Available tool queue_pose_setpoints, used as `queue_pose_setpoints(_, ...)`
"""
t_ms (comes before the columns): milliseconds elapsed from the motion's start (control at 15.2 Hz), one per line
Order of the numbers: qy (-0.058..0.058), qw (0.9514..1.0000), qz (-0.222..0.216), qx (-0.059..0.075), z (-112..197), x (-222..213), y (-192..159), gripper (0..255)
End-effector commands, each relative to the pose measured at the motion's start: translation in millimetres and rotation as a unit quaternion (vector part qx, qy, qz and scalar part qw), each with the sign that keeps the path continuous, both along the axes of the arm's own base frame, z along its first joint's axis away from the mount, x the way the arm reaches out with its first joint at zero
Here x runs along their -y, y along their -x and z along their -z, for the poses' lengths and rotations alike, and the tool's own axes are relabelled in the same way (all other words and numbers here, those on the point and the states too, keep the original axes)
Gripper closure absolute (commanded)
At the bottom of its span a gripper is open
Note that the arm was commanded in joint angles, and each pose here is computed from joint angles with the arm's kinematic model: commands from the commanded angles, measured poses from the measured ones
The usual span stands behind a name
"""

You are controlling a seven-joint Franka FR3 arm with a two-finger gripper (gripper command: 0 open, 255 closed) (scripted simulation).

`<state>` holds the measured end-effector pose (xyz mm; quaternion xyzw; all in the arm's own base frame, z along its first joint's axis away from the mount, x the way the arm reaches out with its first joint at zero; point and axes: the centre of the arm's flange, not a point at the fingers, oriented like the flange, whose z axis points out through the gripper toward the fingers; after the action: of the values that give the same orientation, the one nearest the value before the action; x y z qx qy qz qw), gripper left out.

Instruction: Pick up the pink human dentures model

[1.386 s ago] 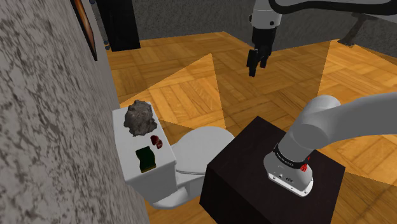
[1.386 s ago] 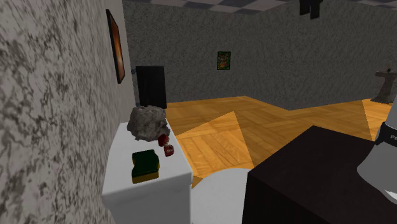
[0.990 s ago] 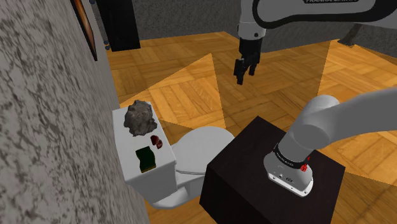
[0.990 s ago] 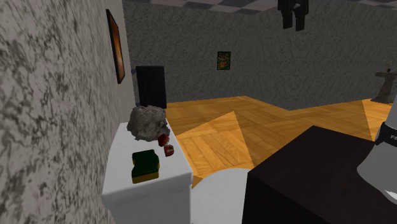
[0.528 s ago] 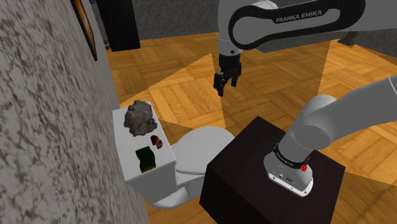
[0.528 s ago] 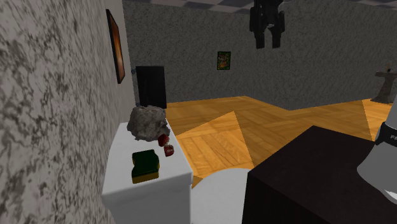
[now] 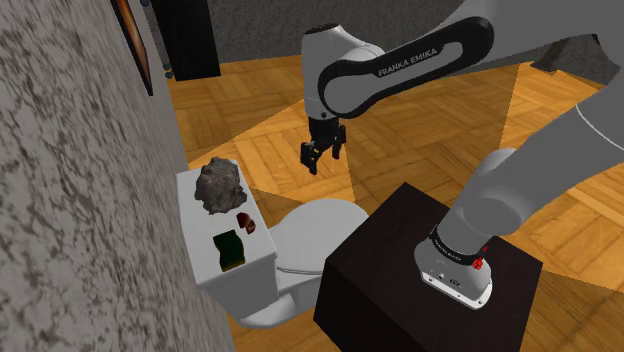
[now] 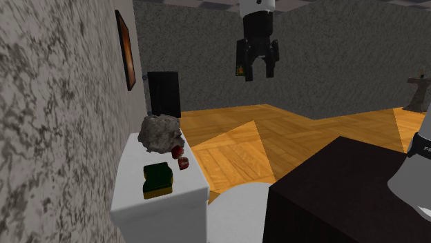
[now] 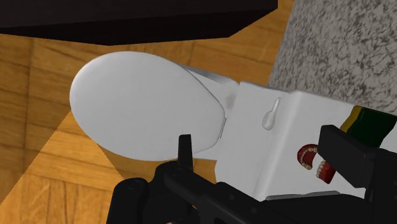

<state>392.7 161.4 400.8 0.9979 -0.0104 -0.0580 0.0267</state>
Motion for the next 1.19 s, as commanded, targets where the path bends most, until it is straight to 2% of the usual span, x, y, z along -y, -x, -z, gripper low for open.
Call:
queue_pose_setpoints(0, 0.0, 1.0, 0.004, 0.003, 14, -18, -14, 0)
queue_pose_setpoints(1122, 0.007, 0.9992, 0.031, 0.023, 150, -156, -123, 0)
